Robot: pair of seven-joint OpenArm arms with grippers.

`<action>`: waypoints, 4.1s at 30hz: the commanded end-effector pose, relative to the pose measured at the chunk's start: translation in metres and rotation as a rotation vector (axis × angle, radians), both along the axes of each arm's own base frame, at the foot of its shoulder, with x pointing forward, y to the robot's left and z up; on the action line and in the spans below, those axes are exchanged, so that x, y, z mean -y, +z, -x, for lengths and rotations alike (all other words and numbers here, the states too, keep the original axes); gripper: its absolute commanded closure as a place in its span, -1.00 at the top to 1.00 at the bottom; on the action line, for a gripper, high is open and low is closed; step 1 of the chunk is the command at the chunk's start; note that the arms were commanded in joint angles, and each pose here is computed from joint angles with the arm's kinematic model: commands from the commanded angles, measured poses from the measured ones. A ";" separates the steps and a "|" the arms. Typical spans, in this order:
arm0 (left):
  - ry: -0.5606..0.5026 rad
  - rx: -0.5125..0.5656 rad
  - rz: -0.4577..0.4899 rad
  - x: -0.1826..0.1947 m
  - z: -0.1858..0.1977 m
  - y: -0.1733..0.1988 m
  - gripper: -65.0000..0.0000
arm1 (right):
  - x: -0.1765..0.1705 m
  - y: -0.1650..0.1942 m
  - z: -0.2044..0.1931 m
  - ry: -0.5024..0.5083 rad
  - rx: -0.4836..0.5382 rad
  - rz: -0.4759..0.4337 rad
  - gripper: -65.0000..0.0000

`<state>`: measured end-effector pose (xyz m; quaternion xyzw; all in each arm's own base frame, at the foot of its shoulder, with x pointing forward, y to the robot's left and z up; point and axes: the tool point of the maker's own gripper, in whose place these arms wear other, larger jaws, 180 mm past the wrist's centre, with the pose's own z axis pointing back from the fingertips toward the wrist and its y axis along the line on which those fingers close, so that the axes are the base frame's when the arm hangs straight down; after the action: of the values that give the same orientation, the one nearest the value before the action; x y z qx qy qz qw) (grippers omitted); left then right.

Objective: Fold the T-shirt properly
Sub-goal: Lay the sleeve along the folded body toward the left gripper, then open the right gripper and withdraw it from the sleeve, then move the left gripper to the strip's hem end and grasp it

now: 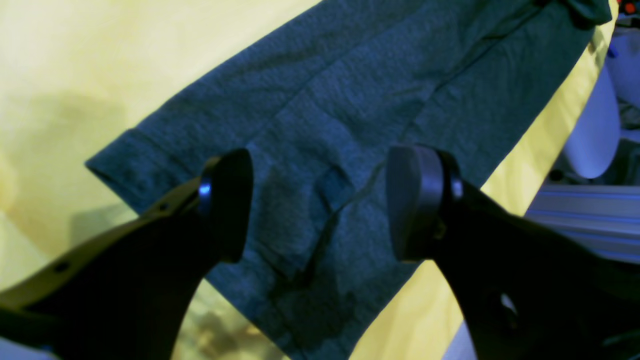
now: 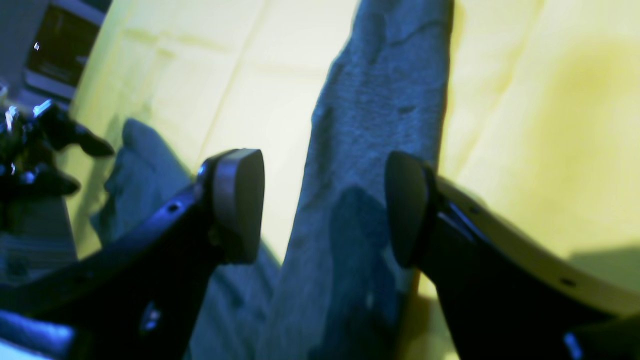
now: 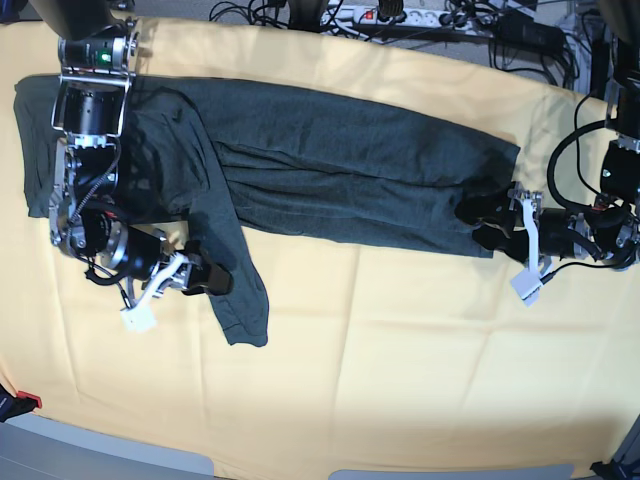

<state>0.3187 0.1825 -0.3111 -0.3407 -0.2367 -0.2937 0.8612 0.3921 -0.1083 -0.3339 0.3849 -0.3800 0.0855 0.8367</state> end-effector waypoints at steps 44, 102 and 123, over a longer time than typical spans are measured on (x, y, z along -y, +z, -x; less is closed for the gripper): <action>0.014 0.059 0.027 -0.003 -0.012 0.020 0.32 | -0.074 0.113 0.054 0.242 0.372 -0.116 -1.00; 0.283 0.242 -0.017 -0.076 -0.052 0.077 0.32 | -0.141 0.149 0.038 0.220 0.626 0.222 0.02; 0.555 0.199 -0.108 -0.149 -0.031 0.059 0.33 | 0.134 0.030 0.106 -0.126 0.132 0.736 -1.00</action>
<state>0.3397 0.3239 -0.2759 -0.1940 -0.3566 -0.0884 0.9096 0.2769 -0.2390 -0.3198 0.0363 -0.3767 0.1822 0.9075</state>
